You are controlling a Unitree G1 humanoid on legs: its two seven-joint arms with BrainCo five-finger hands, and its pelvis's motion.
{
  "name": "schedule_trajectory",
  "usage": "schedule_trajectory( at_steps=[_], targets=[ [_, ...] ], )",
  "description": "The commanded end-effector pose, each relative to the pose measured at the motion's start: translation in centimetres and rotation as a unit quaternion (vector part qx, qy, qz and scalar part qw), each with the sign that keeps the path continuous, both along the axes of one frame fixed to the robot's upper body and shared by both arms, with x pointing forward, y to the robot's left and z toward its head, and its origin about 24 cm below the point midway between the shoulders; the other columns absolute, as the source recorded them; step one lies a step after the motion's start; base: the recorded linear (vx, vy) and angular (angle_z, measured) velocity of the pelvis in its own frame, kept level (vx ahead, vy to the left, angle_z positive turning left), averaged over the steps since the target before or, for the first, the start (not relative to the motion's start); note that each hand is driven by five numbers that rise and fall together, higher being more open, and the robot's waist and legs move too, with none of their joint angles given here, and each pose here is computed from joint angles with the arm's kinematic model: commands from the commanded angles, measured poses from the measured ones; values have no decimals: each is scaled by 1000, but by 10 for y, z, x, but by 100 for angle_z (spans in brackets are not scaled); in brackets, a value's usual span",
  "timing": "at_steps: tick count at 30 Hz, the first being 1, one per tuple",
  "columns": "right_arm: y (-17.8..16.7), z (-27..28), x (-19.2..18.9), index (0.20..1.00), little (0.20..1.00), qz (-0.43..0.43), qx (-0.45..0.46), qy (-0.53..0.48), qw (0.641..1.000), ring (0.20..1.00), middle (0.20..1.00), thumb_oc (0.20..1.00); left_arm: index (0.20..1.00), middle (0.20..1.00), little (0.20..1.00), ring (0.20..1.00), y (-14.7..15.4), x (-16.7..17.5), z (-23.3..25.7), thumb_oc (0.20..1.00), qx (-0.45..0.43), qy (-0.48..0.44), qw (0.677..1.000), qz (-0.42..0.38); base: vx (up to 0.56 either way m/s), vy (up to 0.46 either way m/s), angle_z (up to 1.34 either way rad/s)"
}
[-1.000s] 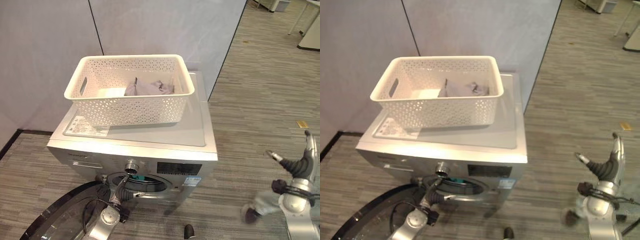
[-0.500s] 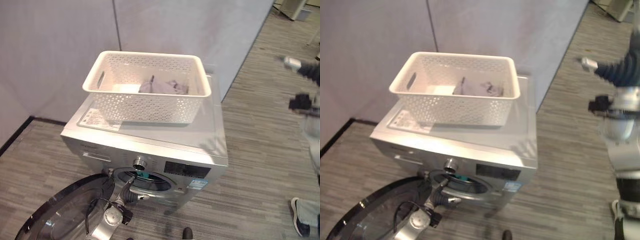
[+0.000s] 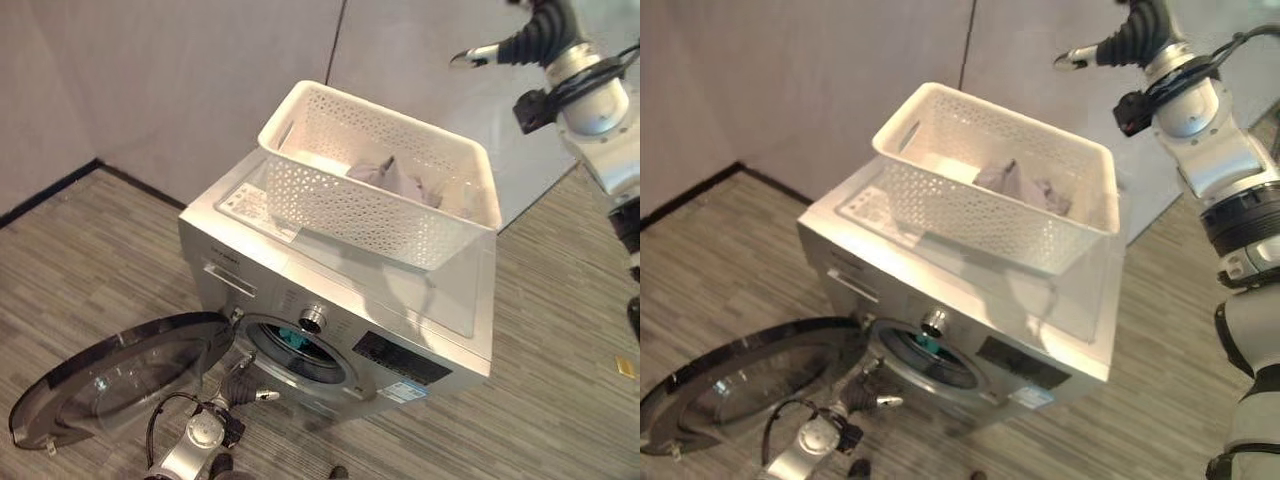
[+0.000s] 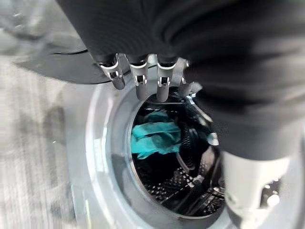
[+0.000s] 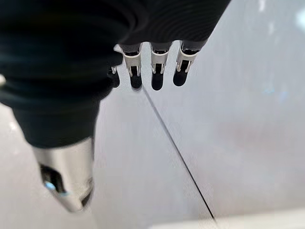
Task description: Grab the laundry basket,head to the washer,open it,put in the laundry and shut it.
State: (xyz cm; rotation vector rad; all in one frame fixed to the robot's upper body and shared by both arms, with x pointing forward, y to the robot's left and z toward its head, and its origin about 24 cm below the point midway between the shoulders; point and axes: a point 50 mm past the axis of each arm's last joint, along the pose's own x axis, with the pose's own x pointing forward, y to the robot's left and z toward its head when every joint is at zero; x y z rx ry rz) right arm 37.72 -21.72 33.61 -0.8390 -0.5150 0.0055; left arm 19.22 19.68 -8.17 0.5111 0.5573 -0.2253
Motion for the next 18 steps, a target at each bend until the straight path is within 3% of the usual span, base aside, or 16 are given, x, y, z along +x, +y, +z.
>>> schedule_trajectory(
  at_steps=[1,2,9,18],
  targets=[
    [-11,34,-12,1000,1000,-11,-29,-18,999,1000,1000,1000,1000,1000,1000,1000,-5,20,17,1000,-29,-48,998,-14,1,-28,20],
    [-7,24,-12,1000,1000,-3,-74,14,997,1000,1000,1000,1000,1000,1000,1000,-2,17,16,1000,-28,-44,999,-10,-8,-24,15],
    [-1,-1,-21,1000,1000,49,-148,86,984,1000,1000,1000,1000,1000,1000,1000,3,8,11,1000,-29,-32,999,-5,-4,-5,9],
    [-12,-17,-15,1000,1000,0,-241,139,961,1000,1000,1000,1000,1000,1000,1000,-3,12,18,1000,-45,-49,998,-18,0,0,0]
  ],
)
